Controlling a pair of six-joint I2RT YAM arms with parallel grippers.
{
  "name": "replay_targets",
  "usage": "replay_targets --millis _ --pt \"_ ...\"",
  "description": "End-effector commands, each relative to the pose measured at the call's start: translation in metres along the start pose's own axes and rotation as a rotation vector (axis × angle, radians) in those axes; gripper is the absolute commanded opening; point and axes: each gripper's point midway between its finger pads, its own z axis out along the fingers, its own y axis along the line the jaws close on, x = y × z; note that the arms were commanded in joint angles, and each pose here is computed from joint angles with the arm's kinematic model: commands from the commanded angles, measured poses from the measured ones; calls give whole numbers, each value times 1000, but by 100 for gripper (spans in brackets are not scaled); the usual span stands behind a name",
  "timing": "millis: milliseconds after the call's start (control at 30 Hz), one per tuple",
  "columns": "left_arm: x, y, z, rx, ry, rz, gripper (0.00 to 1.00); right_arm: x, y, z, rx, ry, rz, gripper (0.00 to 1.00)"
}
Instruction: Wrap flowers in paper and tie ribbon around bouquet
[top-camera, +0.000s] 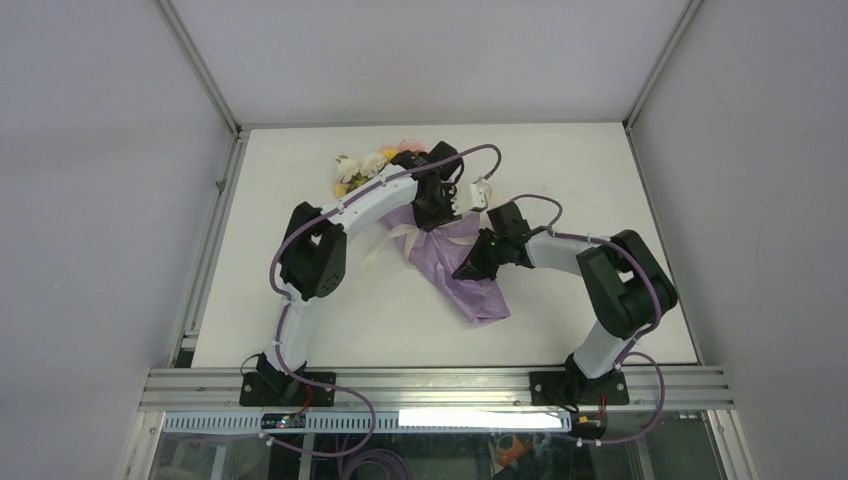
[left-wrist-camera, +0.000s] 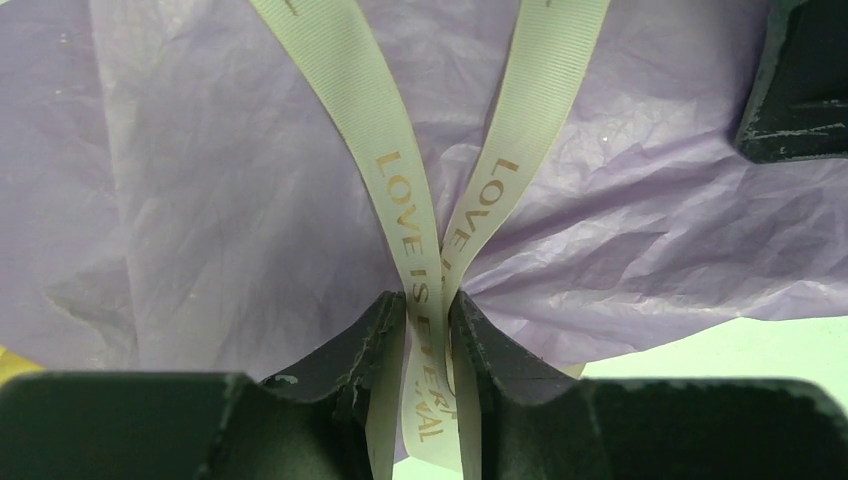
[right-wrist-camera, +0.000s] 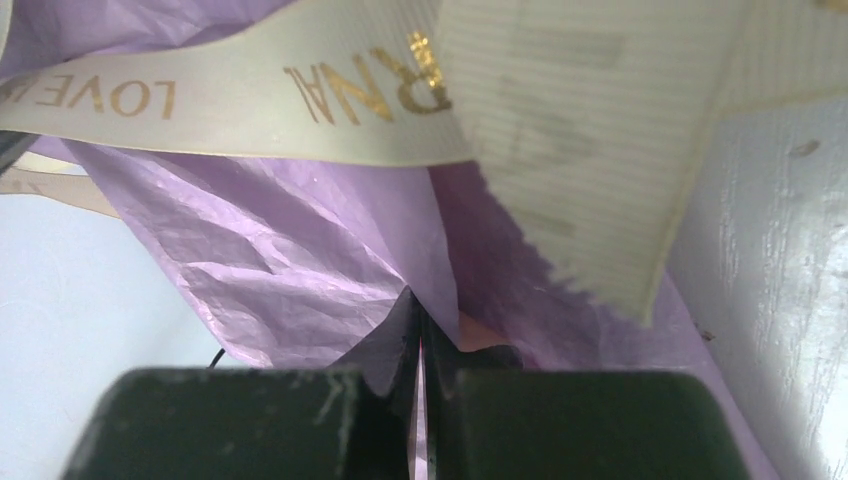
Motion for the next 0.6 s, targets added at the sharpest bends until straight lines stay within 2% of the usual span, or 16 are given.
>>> replay_targets --millis 0,167,333,467,567 --pt "-24 32 -25 -131 -86 -30 26 -5 -29 7 97 -36 -1 0" --pt "-28 40 -25 -162 -91 -46 25 -5 -28 8 96 -28 -5 0" --pt "-20 29 -18 -110 -72 4 15 -5 -27 8 94 -29 -6 0" --pt "-8 5 -15 -21 -58 57 26 -6 -28 8 97 -29 -6 0" --pt "-2 6 -10 -31 -28 49 26 -7 -28 10 96 -24 -5 0"
